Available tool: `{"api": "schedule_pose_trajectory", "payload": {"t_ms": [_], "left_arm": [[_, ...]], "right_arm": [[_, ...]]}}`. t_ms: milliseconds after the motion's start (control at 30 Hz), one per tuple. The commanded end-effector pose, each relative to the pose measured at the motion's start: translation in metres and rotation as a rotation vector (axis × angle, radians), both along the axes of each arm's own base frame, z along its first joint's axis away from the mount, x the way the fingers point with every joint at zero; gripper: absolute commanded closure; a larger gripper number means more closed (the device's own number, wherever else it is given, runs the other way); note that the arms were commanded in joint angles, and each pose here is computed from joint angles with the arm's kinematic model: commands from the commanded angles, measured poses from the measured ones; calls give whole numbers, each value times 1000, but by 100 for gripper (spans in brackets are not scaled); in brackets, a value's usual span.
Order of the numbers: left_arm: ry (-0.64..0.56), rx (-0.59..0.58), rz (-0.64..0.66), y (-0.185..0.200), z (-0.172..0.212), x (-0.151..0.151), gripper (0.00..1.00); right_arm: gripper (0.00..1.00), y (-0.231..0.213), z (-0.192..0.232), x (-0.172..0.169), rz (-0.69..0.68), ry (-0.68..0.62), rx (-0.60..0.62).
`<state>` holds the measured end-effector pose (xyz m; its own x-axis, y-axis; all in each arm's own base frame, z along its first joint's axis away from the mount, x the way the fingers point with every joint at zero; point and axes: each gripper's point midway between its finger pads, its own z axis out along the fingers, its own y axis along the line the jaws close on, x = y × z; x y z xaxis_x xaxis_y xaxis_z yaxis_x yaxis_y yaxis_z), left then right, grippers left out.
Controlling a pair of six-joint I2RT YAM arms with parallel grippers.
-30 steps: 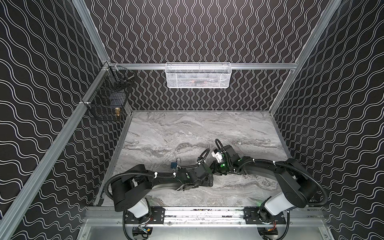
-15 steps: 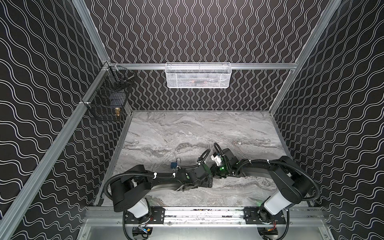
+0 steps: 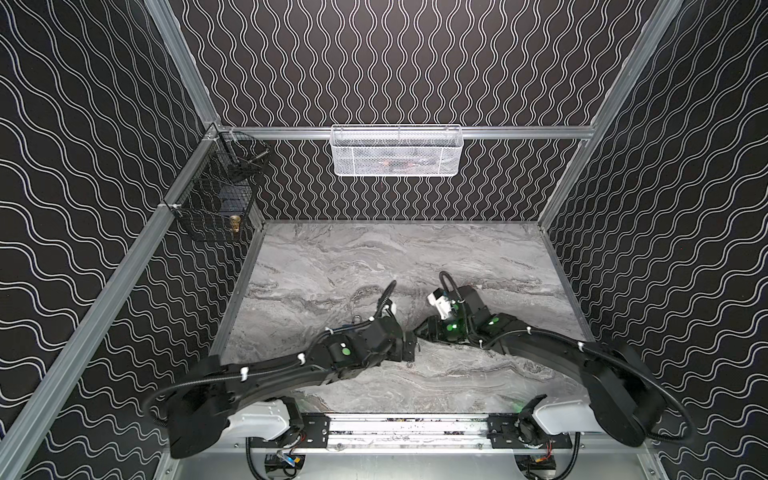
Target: Unlock with the key
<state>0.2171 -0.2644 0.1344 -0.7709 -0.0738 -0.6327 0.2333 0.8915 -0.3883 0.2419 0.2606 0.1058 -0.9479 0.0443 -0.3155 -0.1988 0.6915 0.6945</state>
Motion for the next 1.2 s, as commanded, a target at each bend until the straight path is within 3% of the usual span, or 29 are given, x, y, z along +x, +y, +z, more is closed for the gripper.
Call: {"api": "schedule_pose_trajectory", "payload": {"t_ms": [0,100,233,367,500,600,700,767,833,900,1000,1033,1067,1133,1167], "left_arm": [[-69,213,132,67,4,22,2],[-104,355,368,141,19,49,1],[-168,521,681,236,32,85,1],[-238,689,827,298,23,116,1],[-239,680,810,324,-6,136,2],[-376,649,739,316,-14,146,2],[-542,566,685,302,-12,146,1],[-596,550,620,292,-17,149,1],[-599,560,614,292,-27,152,1],[-600,556,572,286,-30,157,1],[-593,550,508,276,-35,164,1],[-576,540,463,269,-42,166,1],[-561,539,437,265,-50,167,1],[-592,551,454,268,-49,172,1],[-519,550,450,268,-57,172,1]], "right_arm": [[46,-50,6,22,-134,-65,-147],[31,-112,37,55,-338,-174,-217],[3,-208,79,88,-705,-417,-431],[1,-289,88,94,-1014,-567,-600],[1,-344,56,95,-1159,-572,-713],[1,-360,24,104,-1168,-537,-715],[1,-354,4,116,-1119,-611,-688],[1,-340,8,131,-1016,-657,-664],[1,-329,23,139,-944,-793,-638],[1,-323,19,140,-914,-840,-605],[0,-295,11,135,-756,-903,-558],[1,-293,16,133,-763,-973,-542],[1,-294,19,133,-780,-992,-536],[1,-301,5,138,-786,-860,-589],[1,-299,11,138,-793,-916,-584]]}}
